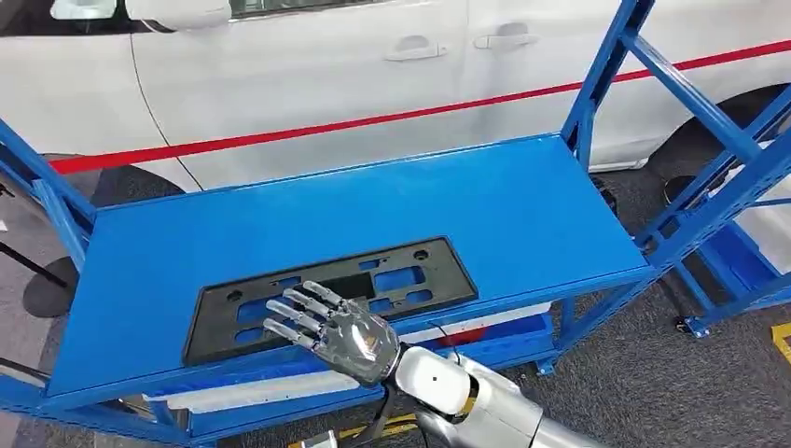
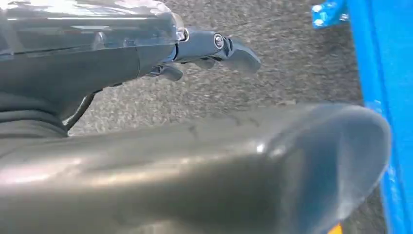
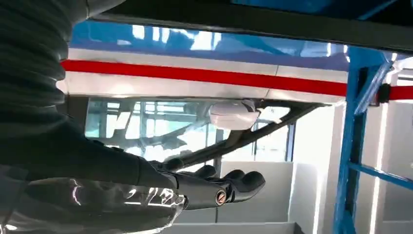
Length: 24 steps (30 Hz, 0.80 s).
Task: Take the parts from the cabinet and place them on the table.
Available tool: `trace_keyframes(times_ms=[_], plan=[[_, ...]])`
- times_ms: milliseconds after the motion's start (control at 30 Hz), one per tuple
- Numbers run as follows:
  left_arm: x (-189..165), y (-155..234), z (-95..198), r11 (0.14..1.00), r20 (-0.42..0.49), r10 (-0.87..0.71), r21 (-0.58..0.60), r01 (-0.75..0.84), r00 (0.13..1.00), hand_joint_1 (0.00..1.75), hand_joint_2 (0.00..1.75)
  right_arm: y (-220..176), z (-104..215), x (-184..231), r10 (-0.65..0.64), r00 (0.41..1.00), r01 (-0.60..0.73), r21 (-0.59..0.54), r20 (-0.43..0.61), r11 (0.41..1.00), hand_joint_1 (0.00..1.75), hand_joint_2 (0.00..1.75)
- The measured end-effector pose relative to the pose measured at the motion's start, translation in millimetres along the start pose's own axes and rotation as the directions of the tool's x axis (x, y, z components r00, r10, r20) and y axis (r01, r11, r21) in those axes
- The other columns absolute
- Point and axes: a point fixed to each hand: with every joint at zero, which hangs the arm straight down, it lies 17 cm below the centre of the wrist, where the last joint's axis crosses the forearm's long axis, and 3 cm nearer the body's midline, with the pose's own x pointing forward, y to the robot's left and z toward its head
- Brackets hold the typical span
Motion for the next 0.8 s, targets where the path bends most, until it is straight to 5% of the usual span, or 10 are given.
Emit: trace_keyframes(times_ms=[800], plan=[[10.0,-19.7,1.4,0.997,0.050,-0.037,-0.061,0.040,0.998,0.00,0.00,26.3,-25.3,-1.0,-0.037,0.998,0.043,0.107,-0.056,0.993,0.00,1.75]])
